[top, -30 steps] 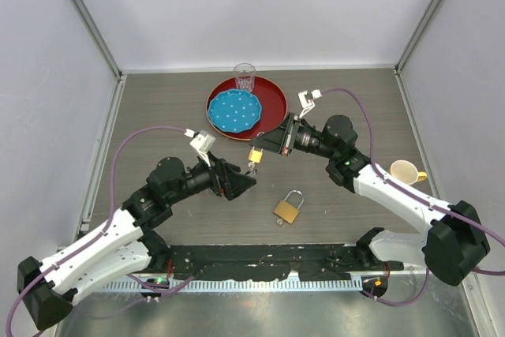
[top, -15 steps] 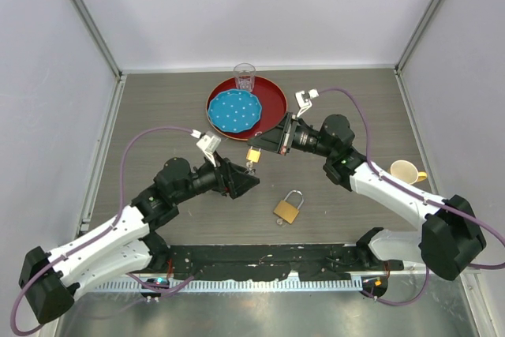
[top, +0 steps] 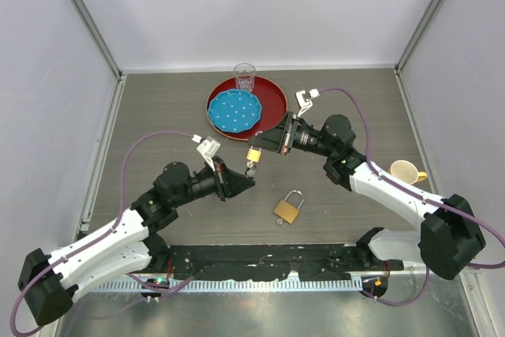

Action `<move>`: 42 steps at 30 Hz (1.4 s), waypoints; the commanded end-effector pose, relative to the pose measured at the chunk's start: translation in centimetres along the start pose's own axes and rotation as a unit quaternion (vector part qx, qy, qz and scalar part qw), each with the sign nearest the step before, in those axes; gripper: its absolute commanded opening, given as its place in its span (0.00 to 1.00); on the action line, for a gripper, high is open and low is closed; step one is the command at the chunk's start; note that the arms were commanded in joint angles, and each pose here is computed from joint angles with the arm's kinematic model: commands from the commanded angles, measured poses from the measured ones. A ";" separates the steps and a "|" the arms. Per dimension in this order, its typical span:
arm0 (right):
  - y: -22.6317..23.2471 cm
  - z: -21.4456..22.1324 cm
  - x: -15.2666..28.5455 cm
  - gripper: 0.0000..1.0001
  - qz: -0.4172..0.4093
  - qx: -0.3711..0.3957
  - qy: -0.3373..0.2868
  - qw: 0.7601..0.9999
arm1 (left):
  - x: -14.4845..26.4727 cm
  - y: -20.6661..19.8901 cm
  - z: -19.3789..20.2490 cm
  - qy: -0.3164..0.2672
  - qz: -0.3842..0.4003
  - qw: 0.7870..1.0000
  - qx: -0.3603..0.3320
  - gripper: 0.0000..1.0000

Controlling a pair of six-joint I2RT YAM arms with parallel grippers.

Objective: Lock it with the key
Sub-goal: Lock the lock, then place the lock at the center of the board.

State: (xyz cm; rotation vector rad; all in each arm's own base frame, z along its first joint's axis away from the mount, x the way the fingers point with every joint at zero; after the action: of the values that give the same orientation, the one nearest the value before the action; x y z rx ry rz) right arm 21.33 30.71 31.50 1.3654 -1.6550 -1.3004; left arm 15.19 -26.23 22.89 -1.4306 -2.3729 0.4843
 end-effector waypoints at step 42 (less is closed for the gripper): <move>-17.6 3.3 -2.1 0.02 0.153 -0.030 0.075 0.985 | 4.5 2.6 0.8 -0.061 -0.100 0.993 0.017 0.00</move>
State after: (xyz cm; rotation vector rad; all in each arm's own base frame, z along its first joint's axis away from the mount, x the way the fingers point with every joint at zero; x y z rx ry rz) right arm 25.68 31.76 15.28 1.0184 -1.6217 -1.0913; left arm 14.08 -22.06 19.91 -1.2254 -2.4675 0.5647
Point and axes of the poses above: each gripper's point midway between its finger pads, its own x axis back along the fingers, its own y axis along the line the jaws close on, z = x × y, the point moved 2 cm from there along x, back along the fingers, and after that the axes turned 12 degrees about -x, right-handed, at the moved point
